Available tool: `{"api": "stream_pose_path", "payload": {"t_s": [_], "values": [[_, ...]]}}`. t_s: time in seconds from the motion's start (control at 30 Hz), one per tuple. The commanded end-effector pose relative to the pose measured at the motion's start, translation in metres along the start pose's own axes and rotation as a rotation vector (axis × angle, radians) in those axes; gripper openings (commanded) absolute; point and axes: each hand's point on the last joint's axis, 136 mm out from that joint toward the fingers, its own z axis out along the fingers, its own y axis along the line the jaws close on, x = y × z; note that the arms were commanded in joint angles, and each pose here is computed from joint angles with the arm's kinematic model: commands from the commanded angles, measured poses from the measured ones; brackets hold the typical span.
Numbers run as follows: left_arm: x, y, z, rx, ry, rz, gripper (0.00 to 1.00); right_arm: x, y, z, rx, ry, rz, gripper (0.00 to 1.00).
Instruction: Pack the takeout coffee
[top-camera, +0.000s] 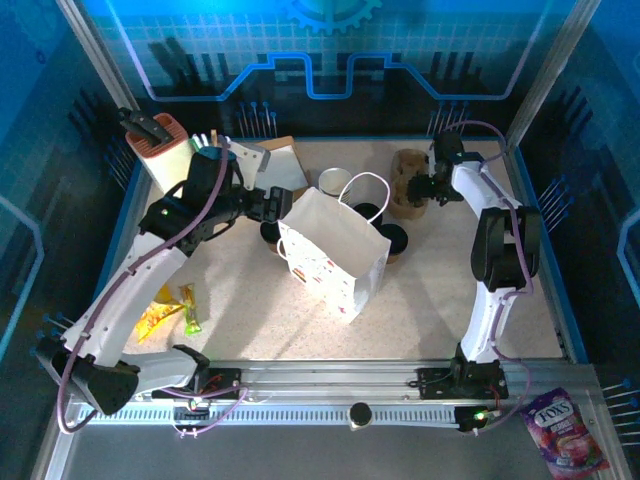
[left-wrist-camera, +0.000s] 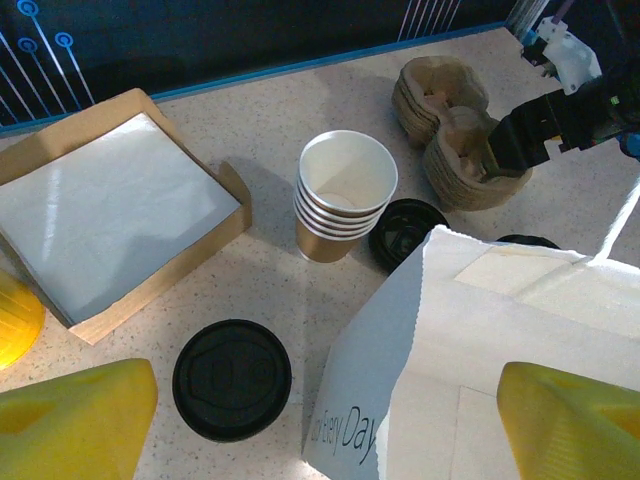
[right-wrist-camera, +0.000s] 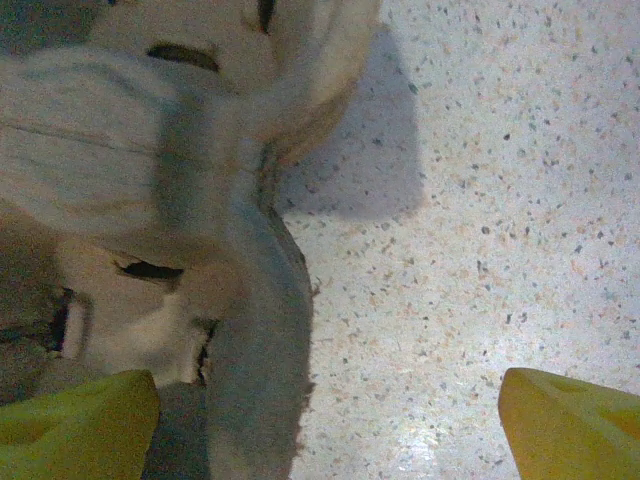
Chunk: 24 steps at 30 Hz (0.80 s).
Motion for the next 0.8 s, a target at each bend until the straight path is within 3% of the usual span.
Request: {"api": "stream_pose_path", "payload": {"t_s": [0.0,0.57,0.77], "values": [[-0.003,-0.003,-0.004,0.033,-0.025,-0.027,0.89,0.005,-0.007,0.002,-0.013,0.051,-0.010,0.89],[0.002,-0.003,0.002,0.058,-0.004,-0.040,0.89,0.020,-0.046,-0.023,0.079,0.081,-0.013,0.86],[0.003,-0.002,0.004,0.062,0.004,-0.043,0.89,0.008,-0.034,-0.032,-0.017,0.034,0.010,0.86]]}}
